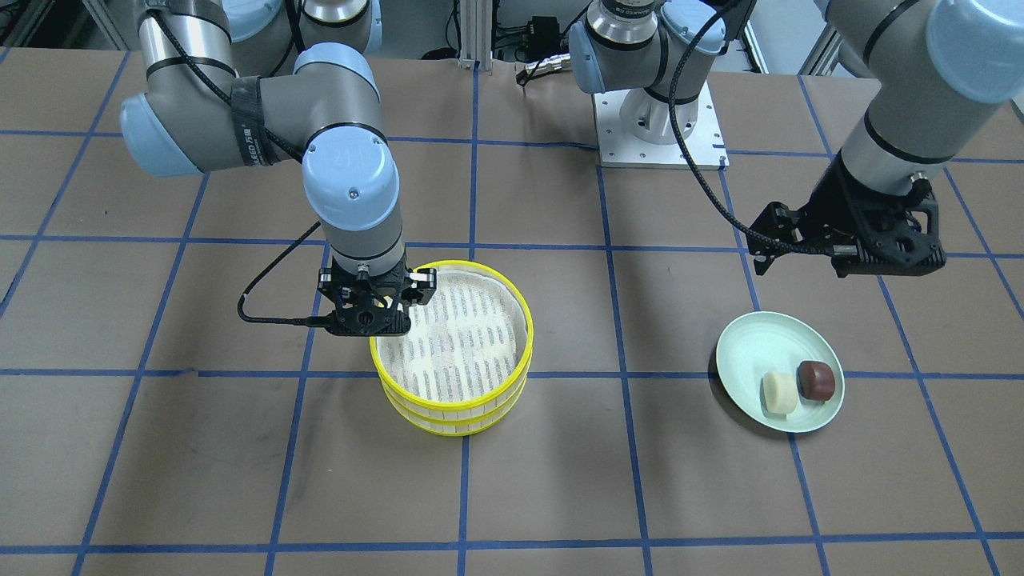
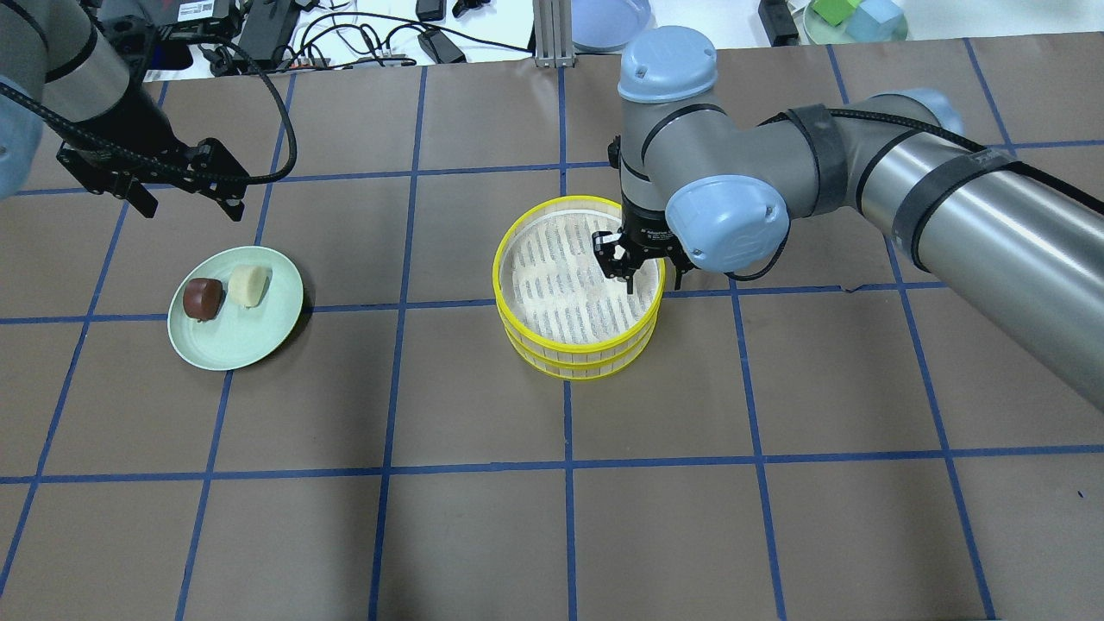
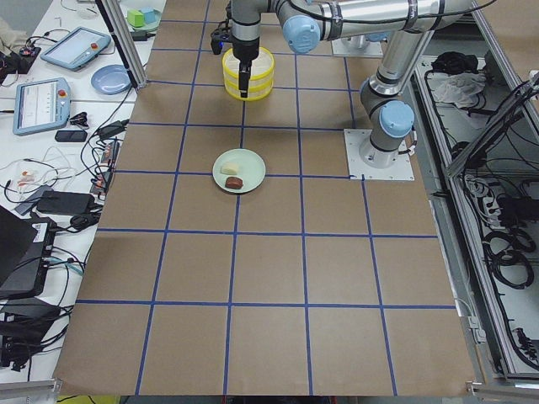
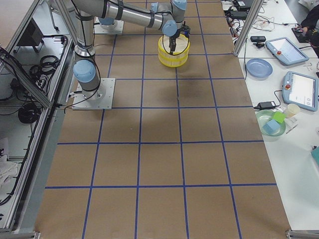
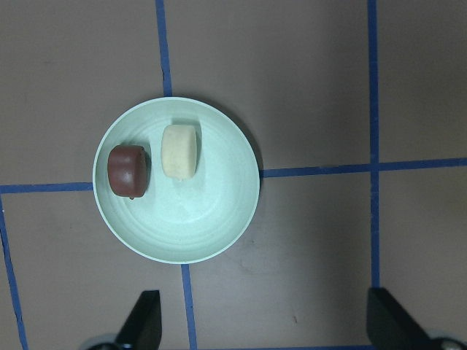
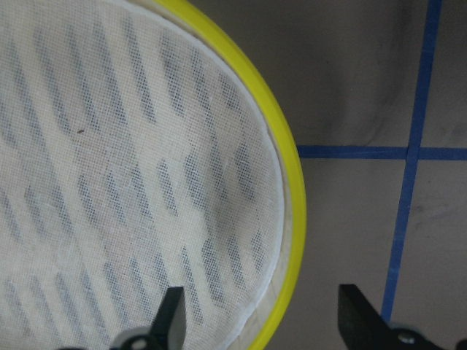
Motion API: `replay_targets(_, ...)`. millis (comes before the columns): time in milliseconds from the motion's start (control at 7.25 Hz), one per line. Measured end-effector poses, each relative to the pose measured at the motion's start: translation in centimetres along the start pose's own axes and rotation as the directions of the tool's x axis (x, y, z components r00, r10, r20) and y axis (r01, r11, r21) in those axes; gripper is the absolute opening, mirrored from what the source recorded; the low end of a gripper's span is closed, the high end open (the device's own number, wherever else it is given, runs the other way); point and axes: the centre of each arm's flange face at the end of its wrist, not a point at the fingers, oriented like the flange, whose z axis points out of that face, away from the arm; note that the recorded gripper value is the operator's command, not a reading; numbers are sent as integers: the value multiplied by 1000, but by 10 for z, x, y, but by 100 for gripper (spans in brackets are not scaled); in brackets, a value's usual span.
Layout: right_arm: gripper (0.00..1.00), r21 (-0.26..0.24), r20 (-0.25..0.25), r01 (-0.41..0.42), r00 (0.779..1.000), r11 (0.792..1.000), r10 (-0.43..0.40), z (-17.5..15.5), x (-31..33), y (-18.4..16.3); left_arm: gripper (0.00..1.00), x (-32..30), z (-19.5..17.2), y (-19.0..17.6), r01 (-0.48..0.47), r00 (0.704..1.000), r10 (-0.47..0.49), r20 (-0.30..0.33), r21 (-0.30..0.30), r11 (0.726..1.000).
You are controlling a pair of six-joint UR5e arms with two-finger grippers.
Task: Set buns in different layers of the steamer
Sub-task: 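Grasp the rim of the steamer's top tier with the right gripper, then lift the top tier aside with the right gripper while the left grasps the white bun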
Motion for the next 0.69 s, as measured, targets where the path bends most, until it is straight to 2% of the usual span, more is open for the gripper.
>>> replay_targets(138, 14, -9, 0, -4, 1000, 1000, 4, 3, 1, 0, 100, -10, 18, -10, -11, 1000, 11, -6, -15, 1000)
replay_targets(414, 0, -37, 0, -7, 1000, 999, 7, 9, 2, 3, 100, -26, 56, -33, -54, 998, 54, -11, -24, 998)
replay_targets(690, 0, -41, -7, -4, 1000, 999, 3, 9, 3, 4, 100, -35, 95, -55, -106, 994, 105, -13, -27, 994)
